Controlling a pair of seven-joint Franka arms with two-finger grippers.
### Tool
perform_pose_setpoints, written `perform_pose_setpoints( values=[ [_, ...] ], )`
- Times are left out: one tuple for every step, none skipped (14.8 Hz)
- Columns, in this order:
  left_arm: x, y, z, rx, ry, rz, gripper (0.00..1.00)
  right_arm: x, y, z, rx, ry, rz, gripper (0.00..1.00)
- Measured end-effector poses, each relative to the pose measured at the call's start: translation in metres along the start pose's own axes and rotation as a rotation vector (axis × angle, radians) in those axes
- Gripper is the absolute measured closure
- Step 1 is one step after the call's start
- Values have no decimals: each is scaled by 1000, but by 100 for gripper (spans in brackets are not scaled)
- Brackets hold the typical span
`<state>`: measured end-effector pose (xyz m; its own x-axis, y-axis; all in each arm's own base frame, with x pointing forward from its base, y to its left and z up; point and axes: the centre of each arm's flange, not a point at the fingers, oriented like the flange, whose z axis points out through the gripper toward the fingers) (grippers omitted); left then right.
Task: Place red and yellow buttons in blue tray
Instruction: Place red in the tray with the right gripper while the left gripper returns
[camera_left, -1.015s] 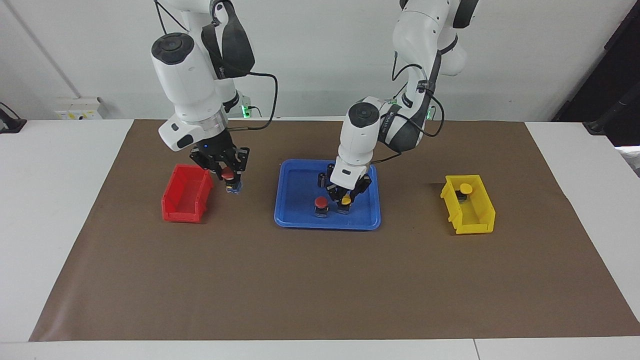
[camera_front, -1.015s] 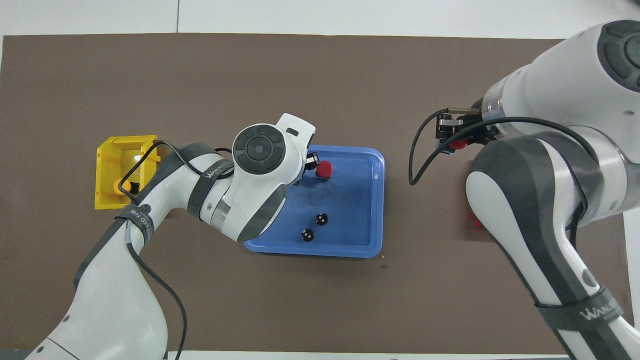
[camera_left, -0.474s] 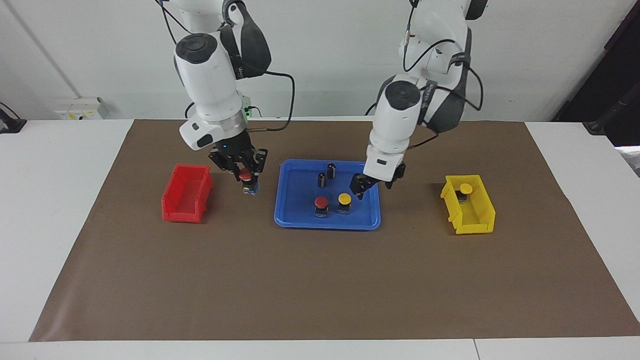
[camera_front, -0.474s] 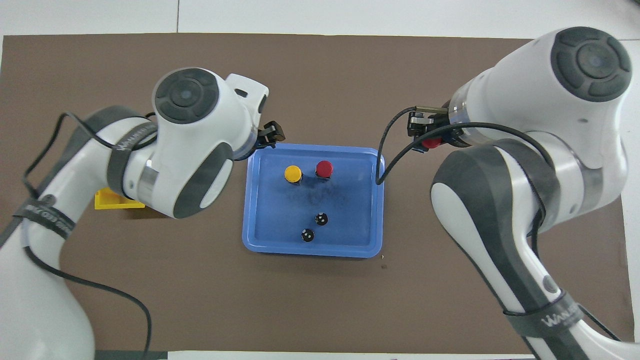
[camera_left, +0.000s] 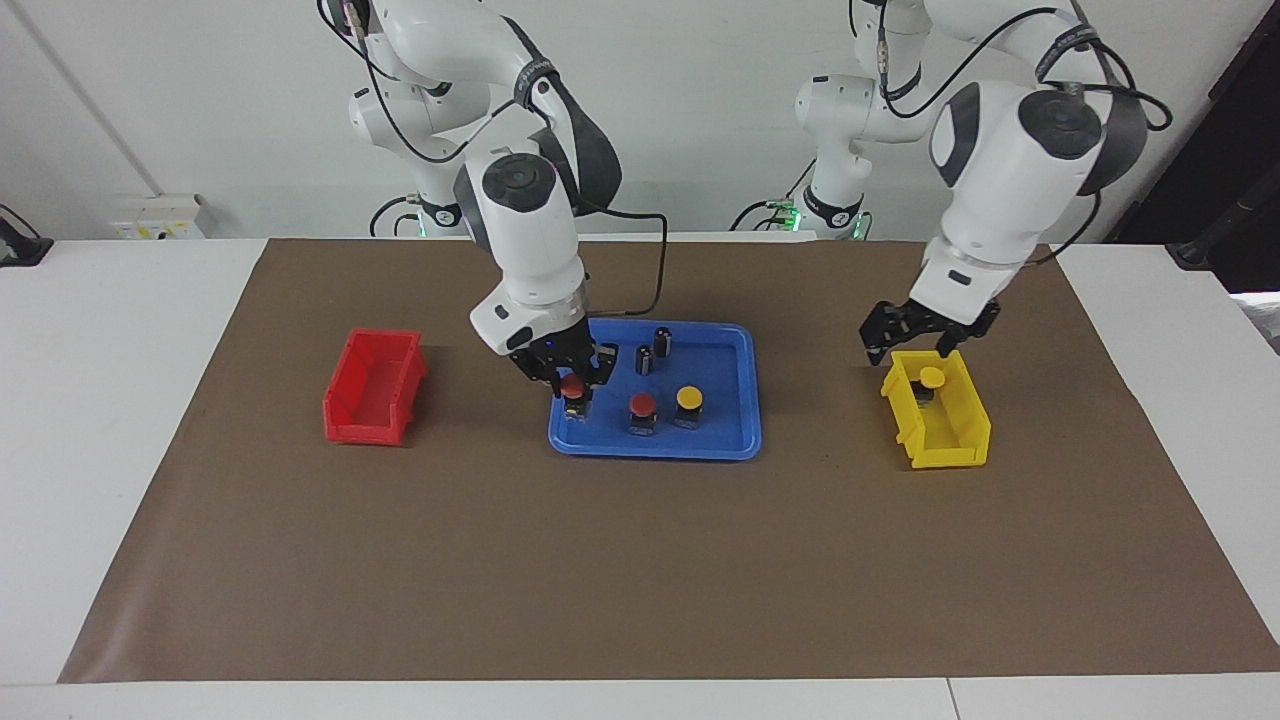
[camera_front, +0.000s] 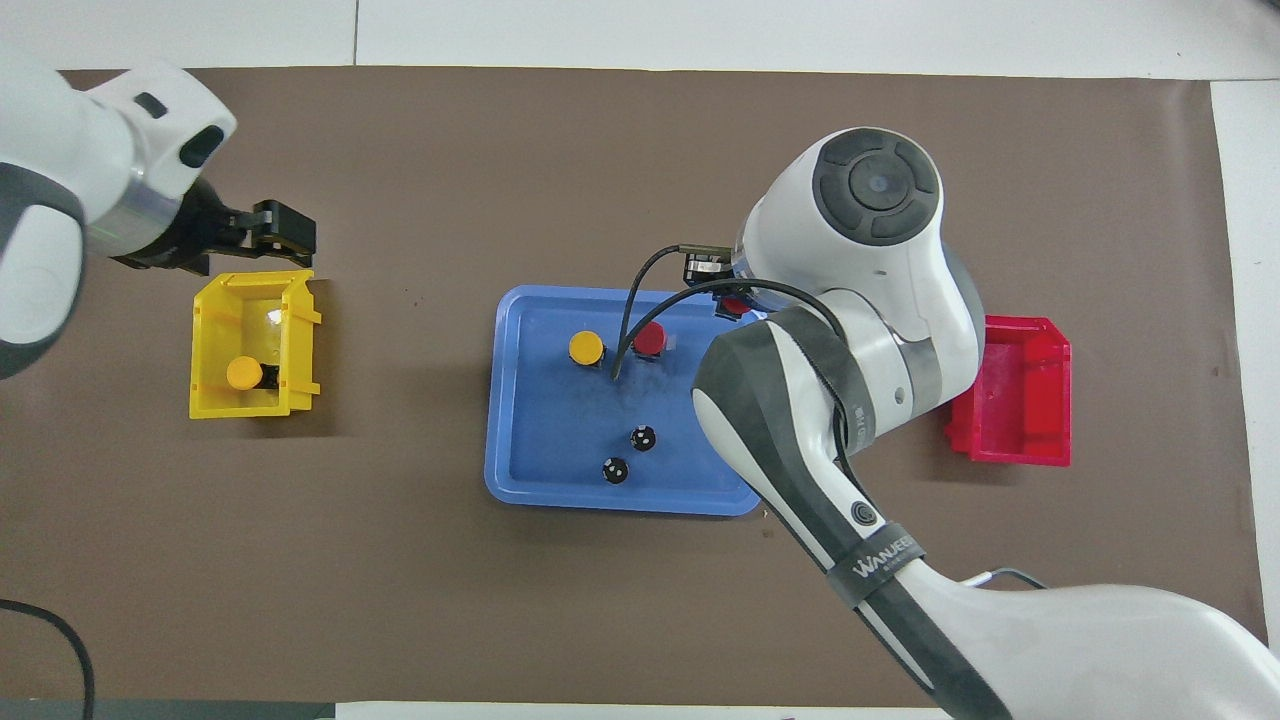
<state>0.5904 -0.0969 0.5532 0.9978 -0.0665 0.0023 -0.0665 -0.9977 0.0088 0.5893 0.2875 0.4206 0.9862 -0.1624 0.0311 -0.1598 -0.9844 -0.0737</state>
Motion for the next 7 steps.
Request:
perform_pose_setpoints(
  values=[
    [1, -30, -6, 0, 5, 18, 0, -1, -1, 12, -6, -7, -1, 59],
    [1, -58, -8, 0, 12, 22, 0, -3, 1, 23, -14, -18, 0, 59],
    [2, -80, -4, 0, 21, 17, 0, -6, 2, 32, -22, -29, -1, 59],
    [3, -92, 5, 0, 31, 7, 4, -11, 2, 38, -30, -41, -6, 59],
    [4, -95, 18, 0, 34, -2, 4, -17, -1, 44, -37, -51, -15, 59],
    [4, -94, 37, -2, 26, -9, 15, -24, -5, 50, -44, -61, -22, 59],
    [3, -91, 56, -3, 15, -12, 26, -31, -9, 55, -50, -70, -24, 59]
  ],
)
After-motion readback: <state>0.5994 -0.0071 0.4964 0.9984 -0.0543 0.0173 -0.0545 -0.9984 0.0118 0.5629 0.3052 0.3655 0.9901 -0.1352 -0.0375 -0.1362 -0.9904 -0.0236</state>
